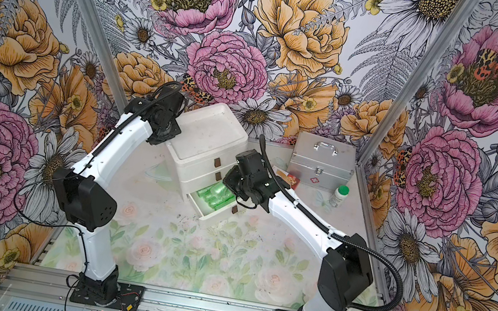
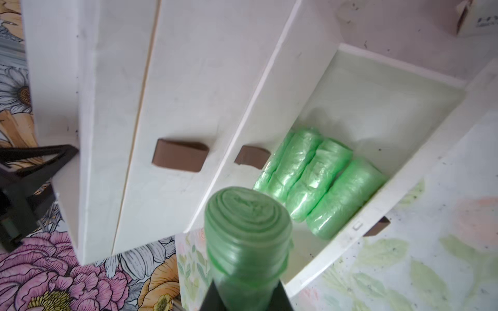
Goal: Sort the rolls of trash bags by color and place them into the drawer
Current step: Pick up the roll of trash bags from the center of the board, then place the roll of trash bags in the drawer.
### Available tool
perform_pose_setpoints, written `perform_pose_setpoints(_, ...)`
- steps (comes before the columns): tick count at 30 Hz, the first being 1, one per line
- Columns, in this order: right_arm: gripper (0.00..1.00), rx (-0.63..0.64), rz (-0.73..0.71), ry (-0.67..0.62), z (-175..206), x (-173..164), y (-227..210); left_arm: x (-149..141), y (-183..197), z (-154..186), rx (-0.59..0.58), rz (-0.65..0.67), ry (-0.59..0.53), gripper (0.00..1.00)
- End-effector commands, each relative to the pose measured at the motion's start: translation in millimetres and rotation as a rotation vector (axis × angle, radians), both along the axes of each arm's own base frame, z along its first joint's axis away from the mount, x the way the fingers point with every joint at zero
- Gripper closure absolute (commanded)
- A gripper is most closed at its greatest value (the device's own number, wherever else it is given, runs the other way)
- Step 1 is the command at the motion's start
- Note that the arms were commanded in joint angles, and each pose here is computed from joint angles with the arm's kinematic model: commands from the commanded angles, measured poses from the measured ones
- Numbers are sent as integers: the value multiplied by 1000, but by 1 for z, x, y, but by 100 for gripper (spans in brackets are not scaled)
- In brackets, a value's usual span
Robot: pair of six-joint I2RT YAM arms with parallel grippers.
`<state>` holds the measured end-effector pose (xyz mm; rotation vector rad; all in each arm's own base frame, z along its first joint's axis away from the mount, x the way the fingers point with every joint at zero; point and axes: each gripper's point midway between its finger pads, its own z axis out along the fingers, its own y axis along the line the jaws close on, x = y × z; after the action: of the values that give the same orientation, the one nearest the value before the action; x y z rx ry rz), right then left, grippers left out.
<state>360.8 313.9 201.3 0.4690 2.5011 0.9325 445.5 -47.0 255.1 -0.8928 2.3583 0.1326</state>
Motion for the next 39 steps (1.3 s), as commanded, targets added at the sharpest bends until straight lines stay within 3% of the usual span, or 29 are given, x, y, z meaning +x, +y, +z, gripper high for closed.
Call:
perform_pose_setpoints(1, 85, -45, 5, 35, -23, 19, 0, -43, -25, -65, -131, -49, 314, 100)
perform_pose_setpoints(6, 84, -25, -7, 120, -53, 45, -1, -43, -25, -67, -128, -52, 321, 100)
perform_pose_setpoints(15, 77, -17, -37, 181, -75, 54, -1, -43, -32, -70, -155, -65, 332, 100)
perform_pose_setpoints(16, 72, -14, -32, 185, -76, 55, -1, -43, -32, -71, -156, -66, 335, 100)
perform_pose_setpoints(20, 33, -4, -13, 191, -76, 56, -5, -42, -33, -71, -155, -67, 335, 100)
perform_pose_setpoints(24, 25, 17, 36, 159, -61, 55, -8, -42, -33, -71, -156, -68, 333, 100)
perform_pose_setpoints(28, 24, 5, 64, 84, -37, 49, -23, -40, -35, -71, -159, -71, 333, 100)
perform_pose_setpoints(34, 29, -44, 55, 41, -30, 27, -56, -38, -37, -72, -162, -74, 331, 100)
perform_pose_setpoints(36, 39, -61, 53, 52, -38, 17, -67, -37, -37, -72, -162, -75, 331, 100)
perform_pose_setpoints(39, 78, -108, 55, 79, -59, 0, -84, -35, -38, -73, -163, -74, 332, 100)
